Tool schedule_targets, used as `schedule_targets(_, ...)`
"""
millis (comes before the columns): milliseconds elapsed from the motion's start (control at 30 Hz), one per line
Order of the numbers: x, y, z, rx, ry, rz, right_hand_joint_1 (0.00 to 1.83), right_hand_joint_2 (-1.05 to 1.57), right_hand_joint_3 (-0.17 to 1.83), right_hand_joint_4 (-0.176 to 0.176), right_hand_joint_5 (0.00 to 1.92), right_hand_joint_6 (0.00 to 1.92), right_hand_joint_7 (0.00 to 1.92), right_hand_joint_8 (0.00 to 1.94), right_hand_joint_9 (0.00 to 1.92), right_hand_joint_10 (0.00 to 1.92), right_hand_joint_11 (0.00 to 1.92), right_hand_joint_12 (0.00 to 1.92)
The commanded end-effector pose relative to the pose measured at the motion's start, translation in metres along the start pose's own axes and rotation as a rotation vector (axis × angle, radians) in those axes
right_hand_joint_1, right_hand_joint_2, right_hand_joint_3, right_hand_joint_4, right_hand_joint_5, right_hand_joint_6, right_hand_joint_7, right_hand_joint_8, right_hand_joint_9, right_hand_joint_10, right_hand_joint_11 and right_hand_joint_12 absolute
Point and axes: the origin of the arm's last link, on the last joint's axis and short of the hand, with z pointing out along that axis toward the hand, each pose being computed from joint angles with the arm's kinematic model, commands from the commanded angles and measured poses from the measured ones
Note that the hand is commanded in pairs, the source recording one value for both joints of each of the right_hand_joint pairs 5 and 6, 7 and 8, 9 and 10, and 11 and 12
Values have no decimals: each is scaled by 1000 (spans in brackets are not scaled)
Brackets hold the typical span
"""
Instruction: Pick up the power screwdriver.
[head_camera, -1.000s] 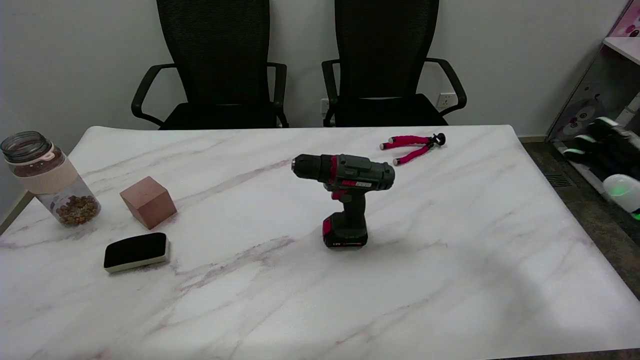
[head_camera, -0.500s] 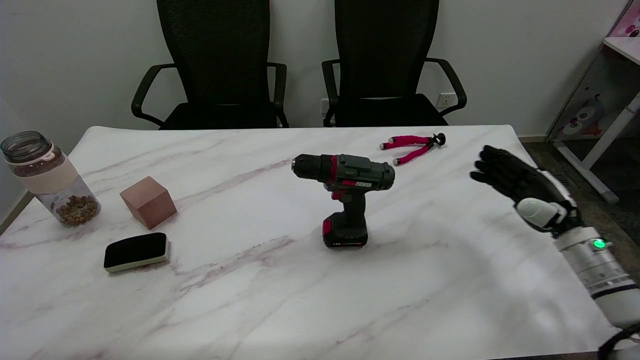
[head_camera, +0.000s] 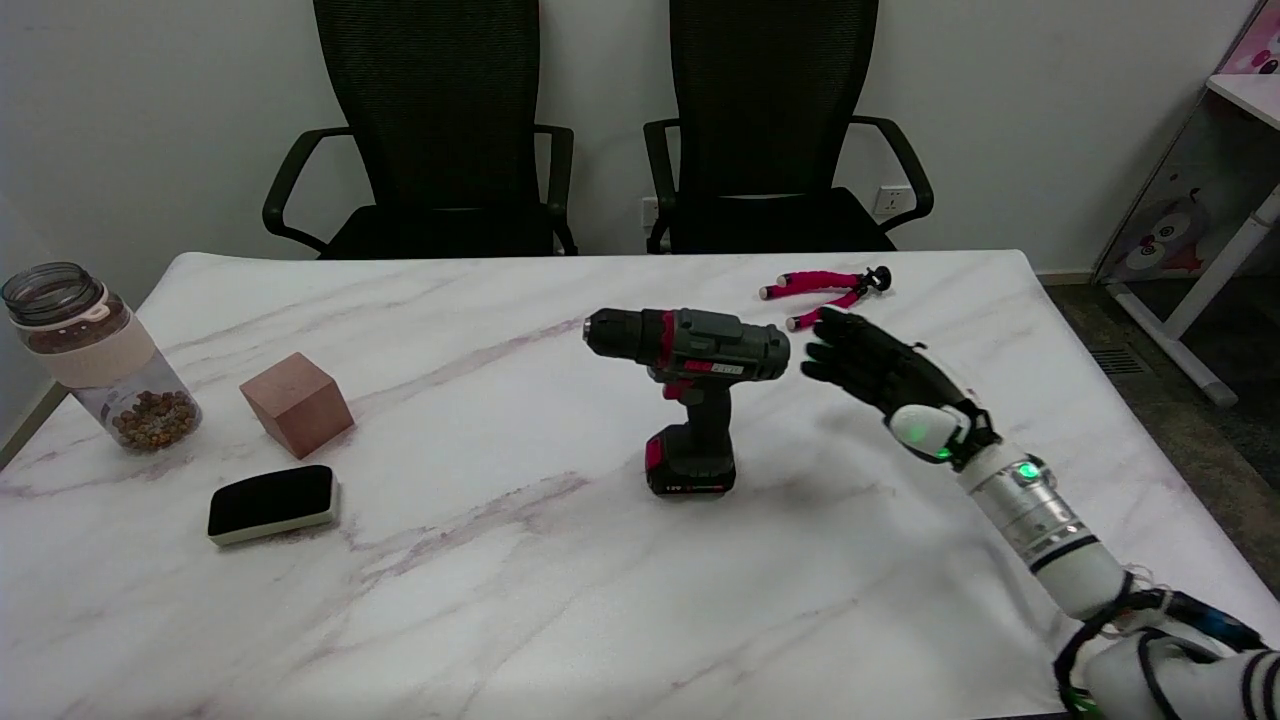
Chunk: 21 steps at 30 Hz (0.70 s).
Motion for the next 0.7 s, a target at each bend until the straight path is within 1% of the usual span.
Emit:
schedule_targets(33,-75,26,66,-12,-159,55,945,-308,713,4,271,271,271,271,370,370,442,442)
schedule_targets(500,-110,39,70,-20,-180,119,924,-337,720,26,265,265,265,265,367,367,436,436)
schedule_targets(700,-124,41,71,-14,-207,127,924,-329,694,28,266,266,266,266,373,373,452,452)
